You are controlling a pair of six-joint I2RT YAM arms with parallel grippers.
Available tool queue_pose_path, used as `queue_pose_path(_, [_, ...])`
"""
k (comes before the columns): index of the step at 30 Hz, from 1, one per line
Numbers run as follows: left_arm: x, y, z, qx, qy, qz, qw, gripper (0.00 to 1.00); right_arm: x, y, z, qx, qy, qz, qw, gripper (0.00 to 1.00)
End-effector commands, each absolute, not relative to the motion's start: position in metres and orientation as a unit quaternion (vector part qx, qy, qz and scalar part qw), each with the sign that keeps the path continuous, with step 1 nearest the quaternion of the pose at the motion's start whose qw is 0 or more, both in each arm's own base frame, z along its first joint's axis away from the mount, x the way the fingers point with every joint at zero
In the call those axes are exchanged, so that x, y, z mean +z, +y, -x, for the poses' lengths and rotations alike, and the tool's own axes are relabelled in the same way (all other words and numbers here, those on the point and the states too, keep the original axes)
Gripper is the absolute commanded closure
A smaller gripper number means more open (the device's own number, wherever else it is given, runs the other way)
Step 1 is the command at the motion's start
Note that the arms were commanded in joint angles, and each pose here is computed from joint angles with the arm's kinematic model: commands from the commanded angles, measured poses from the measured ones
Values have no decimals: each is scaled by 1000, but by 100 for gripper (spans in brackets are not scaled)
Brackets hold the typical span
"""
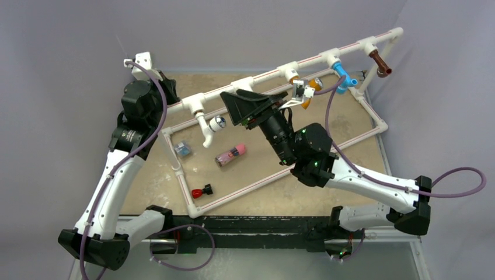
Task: Install the water faucets
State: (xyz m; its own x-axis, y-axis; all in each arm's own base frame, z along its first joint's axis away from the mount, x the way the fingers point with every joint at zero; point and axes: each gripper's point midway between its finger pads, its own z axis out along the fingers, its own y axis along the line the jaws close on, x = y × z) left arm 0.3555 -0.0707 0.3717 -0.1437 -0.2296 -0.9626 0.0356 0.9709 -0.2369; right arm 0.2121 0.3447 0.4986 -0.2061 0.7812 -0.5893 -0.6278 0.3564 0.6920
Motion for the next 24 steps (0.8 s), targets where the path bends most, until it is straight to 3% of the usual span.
queue_pose_path(1, [271,-85,-326,-78,861,-9,502,100,527,346,-201,478,525,85,699,25])
queue_pose_path(10, [271,-84,-326,-75,861,-8,502,100,519,359,-179,291,474,382,738,25])
queue_pose_path(16, [270,-84,-327,-75,863,-8,500,100,474,370,-157,67,395,559,726,20])
queue_pose_path(24, [269,-84,-328,-74,864,-10,498,100,436,363,-177,-201,296,623,695,19])
